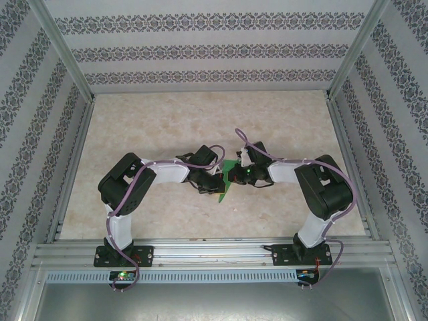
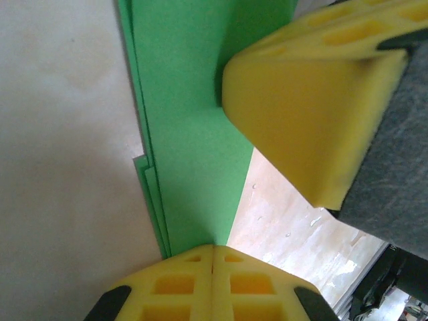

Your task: Fold a paper plane with a square sheet of paper (fold left side to right side)

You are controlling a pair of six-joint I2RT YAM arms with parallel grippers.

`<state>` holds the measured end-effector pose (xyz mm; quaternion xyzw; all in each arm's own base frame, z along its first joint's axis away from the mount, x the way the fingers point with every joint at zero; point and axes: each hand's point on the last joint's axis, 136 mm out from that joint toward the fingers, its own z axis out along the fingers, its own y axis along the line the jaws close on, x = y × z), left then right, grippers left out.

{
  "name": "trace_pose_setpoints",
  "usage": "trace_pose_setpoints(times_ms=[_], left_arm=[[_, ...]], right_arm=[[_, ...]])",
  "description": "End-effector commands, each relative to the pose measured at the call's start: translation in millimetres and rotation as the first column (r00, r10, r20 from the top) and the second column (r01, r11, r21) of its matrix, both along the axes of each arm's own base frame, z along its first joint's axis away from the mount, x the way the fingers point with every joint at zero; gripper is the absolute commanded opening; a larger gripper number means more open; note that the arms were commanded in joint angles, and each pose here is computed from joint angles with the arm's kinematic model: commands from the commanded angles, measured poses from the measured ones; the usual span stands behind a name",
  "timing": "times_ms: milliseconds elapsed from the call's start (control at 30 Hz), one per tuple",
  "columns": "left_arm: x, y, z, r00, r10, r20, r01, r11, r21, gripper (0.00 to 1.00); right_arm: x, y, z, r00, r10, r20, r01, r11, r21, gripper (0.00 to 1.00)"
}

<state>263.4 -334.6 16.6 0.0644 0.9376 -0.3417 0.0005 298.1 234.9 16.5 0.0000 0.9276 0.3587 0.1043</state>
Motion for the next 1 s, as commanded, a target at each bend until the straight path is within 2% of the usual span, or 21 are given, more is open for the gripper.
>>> trace_pose_setpoints(times_ms=[0, 967], left_arm=[[-33.9, 48.5, -59.2, 0.993, 0.019, -0.116, 0.014, 0.961, 0.275, 0.01], [-36.0, 49.4, -62.0, 0.991, 0.009, -0.133, 0.030, 0.958, 0.285, 0.01]], right_arm=[[5.5, -13.3, -14.9, 1.000, -0.007, -0.006, 0.007, 0.997, -0.072, 0.00], [56.9, -51.3, -8.1, 0.995, -0.093, 0.024, 0.094, 0.993, -0.077, 0.00]])
